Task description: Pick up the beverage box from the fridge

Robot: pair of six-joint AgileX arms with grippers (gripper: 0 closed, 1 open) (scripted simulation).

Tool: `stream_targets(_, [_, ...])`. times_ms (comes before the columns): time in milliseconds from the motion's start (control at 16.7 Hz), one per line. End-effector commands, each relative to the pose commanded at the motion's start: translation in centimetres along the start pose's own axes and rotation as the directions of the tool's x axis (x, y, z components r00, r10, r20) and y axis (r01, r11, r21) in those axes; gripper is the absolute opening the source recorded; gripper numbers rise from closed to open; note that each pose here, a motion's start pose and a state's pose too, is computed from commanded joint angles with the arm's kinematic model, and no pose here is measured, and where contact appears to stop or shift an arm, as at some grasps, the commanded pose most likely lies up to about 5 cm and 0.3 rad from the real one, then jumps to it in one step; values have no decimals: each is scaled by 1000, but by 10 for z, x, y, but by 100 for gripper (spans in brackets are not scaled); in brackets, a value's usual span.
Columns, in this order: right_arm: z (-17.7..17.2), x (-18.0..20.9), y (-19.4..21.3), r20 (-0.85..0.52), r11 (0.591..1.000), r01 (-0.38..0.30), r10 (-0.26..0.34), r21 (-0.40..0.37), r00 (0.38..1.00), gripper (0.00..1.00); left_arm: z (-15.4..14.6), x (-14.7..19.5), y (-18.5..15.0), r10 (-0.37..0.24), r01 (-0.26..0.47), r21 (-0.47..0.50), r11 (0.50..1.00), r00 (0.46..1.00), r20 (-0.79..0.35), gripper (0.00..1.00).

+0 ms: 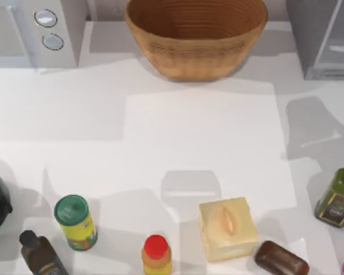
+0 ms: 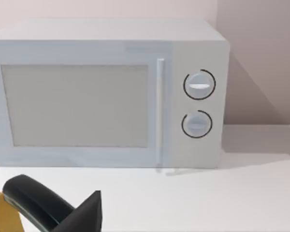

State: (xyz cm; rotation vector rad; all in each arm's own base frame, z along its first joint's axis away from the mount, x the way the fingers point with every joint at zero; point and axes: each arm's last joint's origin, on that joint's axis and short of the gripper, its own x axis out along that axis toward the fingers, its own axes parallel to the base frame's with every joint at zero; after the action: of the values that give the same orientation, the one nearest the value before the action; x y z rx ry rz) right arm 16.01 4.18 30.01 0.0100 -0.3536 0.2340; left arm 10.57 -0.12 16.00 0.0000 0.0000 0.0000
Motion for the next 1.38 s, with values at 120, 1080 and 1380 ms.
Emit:
stream_targets(120, [-14, 41, 17, -28, 997, -74, 75, 31, 997, 0, 0, 0, 0, 0, 0, 0, 1000, 1000, 0, 100])
stream_targets(1080, [-216, 104, 184, -284, 861, -467, 507, 199, 814, 0, 0, 0, 0, 0, 0, 0, 1000, 1000, 0, 100])
stream_targets(1380, [-221, 104, 184, -296, 864, -463, 504, 199, 812, 0, 0, 0, 0, 0, 0, 0, 1000, 1000, 0, 100])
